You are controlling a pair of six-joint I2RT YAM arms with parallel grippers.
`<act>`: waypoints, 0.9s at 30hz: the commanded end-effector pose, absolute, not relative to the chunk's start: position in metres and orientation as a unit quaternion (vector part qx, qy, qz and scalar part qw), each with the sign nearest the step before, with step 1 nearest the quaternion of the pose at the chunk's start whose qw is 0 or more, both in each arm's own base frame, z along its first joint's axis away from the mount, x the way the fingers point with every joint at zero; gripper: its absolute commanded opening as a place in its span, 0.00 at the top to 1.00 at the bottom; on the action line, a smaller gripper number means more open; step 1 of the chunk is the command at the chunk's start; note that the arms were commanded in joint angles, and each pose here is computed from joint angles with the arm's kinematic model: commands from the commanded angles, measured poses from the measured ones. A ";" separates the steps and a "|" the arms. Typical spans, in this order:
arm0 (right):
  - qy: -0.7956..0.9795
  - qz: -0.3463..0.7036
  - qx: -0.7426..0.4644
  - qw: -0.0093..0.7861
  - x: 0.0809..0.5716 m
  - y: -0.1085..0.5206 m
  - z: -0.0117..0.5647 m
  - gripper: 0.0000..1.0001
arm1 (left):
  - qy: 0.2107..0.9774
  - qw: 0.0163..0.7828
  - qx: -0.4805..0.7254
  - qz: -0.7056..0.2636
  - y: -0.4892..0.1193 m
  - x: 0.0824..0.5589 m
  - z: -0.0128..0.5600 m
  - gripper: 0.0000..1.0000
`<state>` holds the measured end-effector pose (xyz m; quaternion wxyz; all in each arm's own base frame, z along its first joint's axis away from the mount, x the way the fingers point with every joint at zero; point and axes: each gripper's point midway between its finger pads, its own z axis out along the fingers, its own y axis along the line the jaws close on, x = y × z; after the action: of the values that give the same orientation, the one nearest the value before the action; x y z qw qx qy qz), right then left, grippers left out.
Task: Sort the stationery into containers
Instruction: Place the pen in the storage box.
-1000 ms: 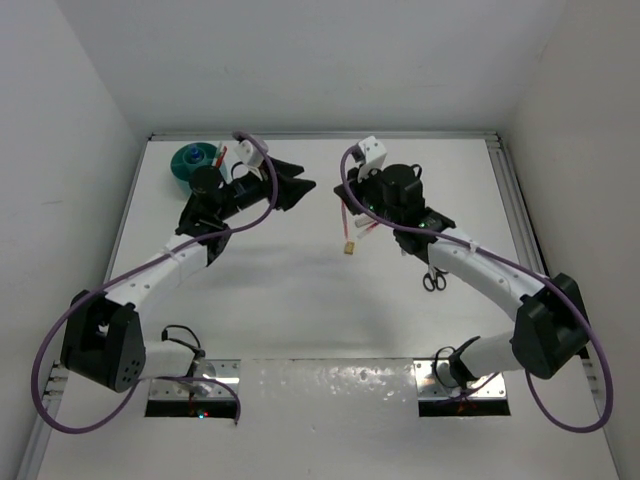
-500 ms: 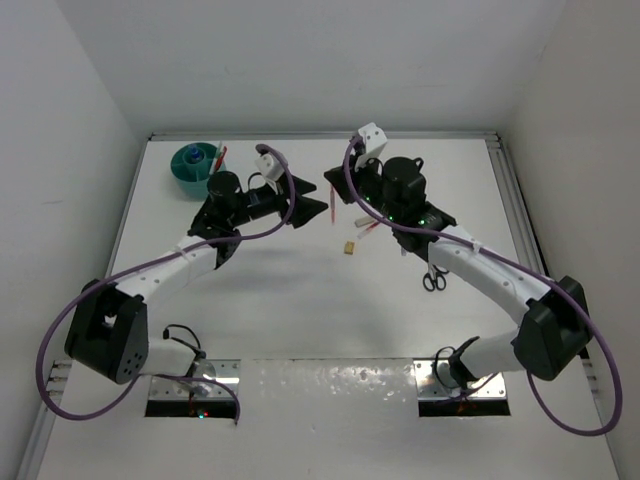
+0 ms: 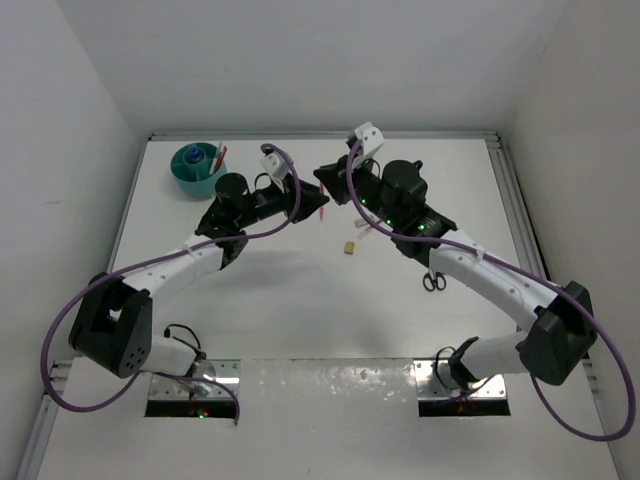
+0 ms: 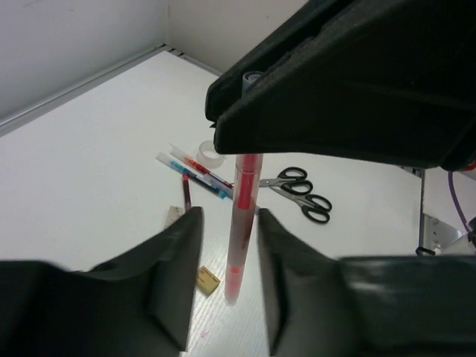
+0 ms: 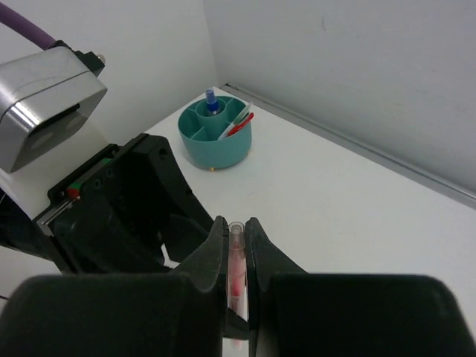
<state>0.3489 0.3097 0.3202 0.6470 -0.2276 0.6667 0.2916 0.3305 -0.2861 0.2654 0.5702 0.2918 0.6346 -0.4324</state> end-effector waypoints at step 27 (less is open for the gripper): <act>0.674 0.253 -0.169 0.673 0.436 0.257 0.351 0.12 | 0.669 0.735 0.107 -0.025 0.000 0.530 0.276 1.00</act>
<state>0.4122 0.2536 0.3567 0.6830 -0.1635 0.6658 0.2520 0.5142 -0.0250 0.2632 0.7078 0.0781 0.6993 -0.0627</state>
